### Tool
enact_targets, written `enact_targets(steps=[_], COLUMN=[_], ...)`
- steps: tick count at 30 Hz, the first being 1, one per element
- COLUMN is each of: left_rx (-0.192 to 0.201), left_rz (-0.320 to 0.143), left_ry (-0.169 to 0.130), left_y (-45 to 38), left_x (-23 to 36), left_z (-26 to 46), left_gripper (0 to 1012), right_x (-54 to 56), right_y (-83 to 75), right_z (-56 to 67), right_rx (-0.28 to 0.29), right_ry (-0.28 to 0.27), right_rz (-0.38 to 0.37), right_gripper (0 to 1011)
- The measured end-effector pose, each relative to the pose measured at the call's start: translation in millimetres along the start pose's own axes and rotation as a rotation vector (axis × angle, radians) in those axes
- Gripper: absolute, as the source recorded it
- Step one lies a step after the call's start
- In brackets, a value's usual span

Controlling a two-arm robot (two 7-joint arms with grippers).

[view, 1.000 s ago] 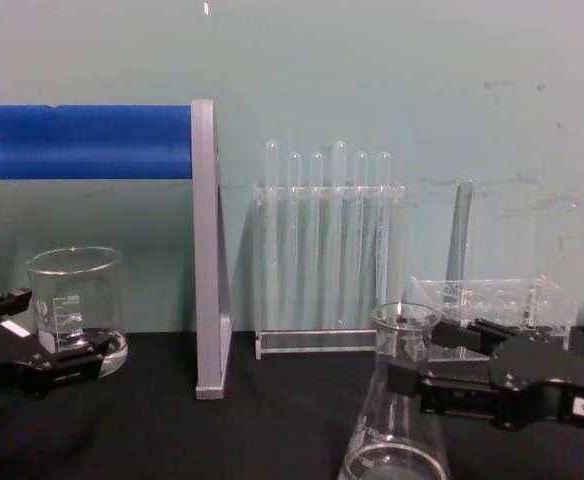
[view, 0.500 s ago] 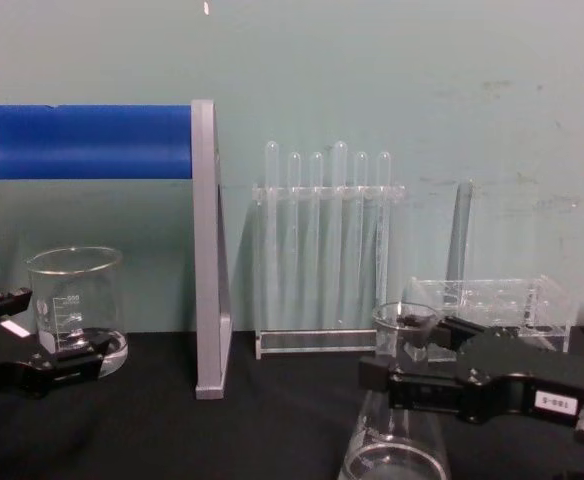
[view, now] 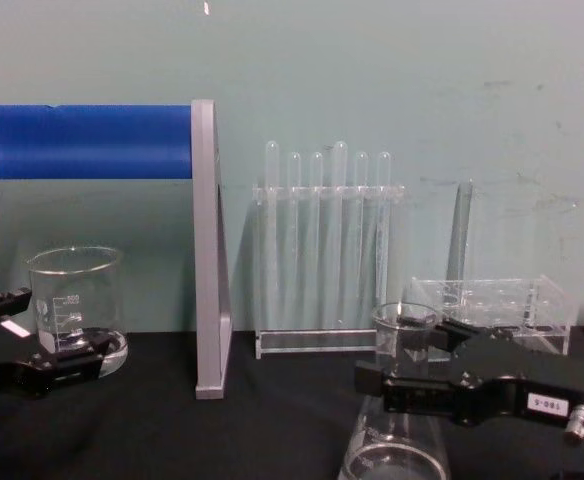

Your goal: Grasp the erlenmeyer flask with one hand, shake it three times, then place it back.

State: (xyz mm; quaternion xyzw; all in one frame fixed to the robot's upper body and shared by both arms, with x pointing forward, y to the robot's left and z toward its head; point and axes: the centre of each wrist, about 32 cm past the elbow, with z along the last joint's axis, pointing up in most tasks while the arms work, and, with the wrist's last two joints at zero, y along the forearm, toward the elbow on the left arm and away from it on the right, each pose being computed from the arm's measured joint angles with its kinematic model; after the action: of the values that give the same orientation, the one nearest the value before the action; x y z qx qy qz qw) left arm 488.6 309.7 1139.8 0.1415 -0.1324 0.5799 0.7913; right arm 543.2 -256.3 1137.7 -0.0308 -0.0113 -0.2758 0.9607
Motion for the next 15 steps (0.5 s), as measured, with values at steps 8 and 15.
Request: enact_targets(steps=[8,15], left_rx=[0.0,0.0], left_rz=[0.0,0.0], left_ry=[0.0,0.0], left_y=[0.0,0.0], left_x=[0.0,0.0], left_z=[0.0,0.0], left_gripper=[1001,1001], right_x=[-0.1,0.0], right_y=[-0.2,-0.2], right_z=[0.4,0.4], right_rx=[-0.001,-0.001], right_ry=[-0.001,0.0], right_rz=[-0.004,-0.004], right_gripper=[1003,1003])
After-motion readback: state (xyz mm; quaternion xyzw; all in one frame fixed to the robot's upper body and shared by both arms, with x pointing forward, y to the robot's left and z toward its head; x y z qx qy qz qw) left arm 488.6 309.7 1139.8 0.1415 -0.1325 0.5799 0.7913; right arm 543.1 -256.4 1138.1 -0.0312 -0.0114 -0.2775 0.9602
